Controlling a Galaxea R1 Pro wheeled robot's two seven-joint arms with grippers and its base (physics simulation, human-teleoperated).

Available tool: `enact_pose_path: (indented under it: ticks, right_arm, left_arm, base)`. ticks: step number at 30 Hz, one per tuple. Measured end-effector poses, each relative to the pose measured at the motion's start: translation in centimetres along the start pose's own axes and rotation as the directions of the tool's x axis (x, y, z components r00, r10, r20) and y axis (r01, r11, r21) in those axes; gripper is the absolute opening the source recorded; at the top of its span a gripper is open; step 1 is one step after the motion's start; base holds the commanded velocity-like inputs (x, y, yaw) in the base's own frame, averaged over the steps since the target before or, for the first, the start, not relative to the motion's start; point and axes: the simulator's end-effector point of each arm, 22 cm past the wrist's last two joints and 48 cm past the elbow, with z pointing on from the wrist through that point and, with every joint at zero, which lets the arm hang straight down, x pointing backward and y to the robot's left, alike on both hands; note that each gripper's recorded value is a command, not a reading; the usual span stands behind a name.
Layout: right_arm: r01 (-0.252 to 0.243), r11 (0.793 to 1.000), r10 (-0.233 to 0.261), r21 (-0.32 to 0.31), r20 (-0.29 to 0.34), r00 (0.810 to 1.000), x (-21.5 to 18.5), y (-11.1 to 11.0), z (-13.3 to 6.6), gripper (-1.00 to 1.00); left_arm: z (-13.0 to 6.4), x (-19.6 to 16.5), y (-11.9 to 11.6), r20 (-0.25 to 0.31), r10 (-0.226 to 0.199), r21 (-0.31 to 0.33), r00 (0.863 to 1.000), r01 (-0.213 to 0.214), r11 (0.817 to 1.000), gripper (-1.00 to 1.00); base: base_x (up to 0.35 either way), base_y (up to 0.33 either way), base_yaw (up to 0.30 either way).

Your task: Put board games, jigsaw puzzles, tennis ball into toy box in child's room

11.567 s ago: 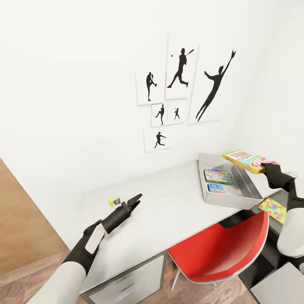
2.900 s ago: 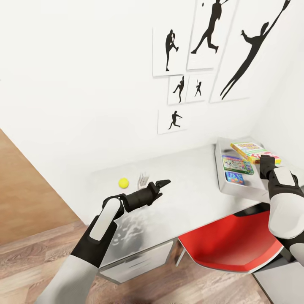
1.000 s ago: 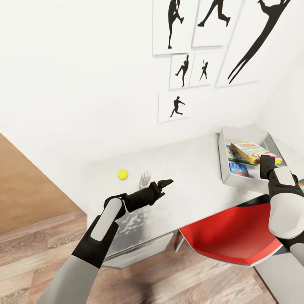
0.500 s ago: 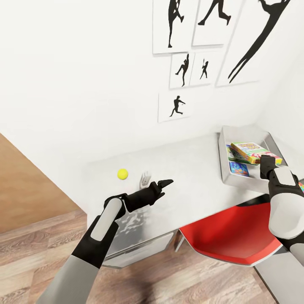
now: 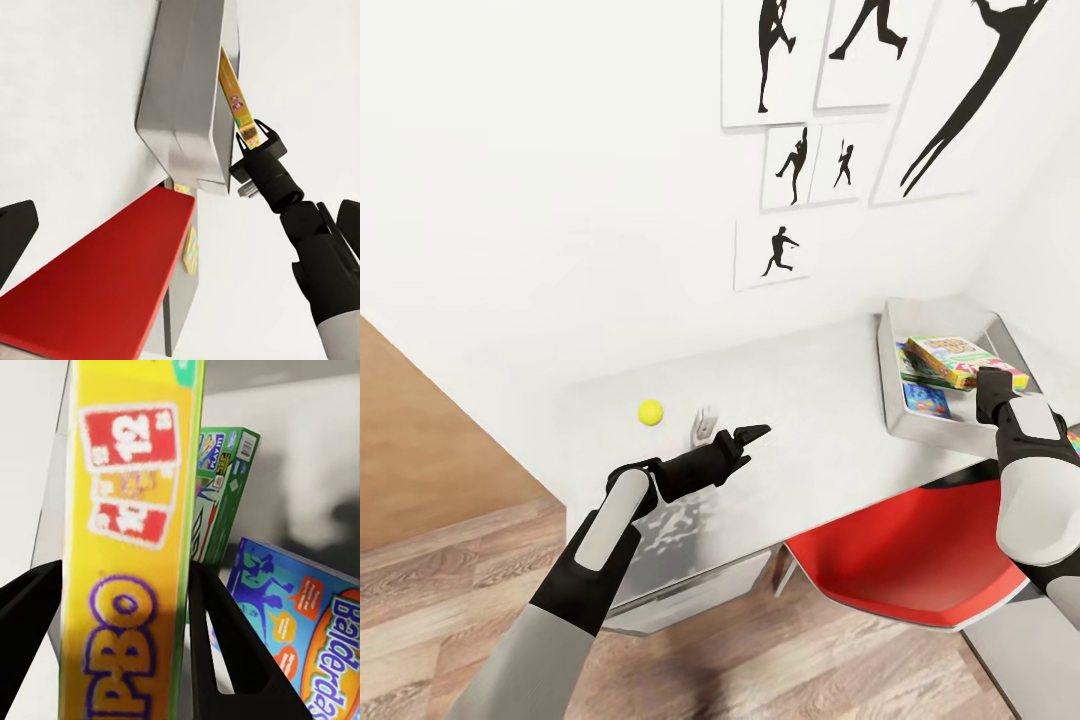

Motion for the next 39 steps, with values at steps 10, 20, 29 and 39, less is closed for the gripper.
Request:
enact_pose_path:
  ticks: [10,20,29,39]
  right_arm:
    - [0.000,1.000,0.000,-0.001,0.000,1.000,0.0,0.0,0.0,-1.00]
    - [-0.001,1.000,0.001,-0.001,0.000,1.000,0.0,0.0,0.0,-1.00]
    - [-0.001,1.000,0.001,0.000,-0.001,1.000,0.0,0.0,0.0,-1.00]
    - [-0.002,1.000,0.002,0.001,-0.001,1.000,0.0,-0.1,0.0,-1.00]
  left_arm:
    - [0.4,0.9,-0.2,-0.022,0.014,-0.001,1.000,-0.014,1.000,1.00]
    - [0.5,1.2,-0.2,-0.027,0.017,-0.001,0.999,-0.017,1.000,1.00]
    - [0.5,1.2,-0.2,-0.029,0.018,-0.001,0.999,-0.018,1.000,1.00]
    - [0.5,1.2,-0.4,-0.028,0.020,0.004,0.999,-0.020,1.000,1.00]
  base:
    - [0.036,0.000,0.000]
    - [0.008,0.000,0.000]
    - [0.002,0.000,0.000]
    - [0.045,0.014,0.000]
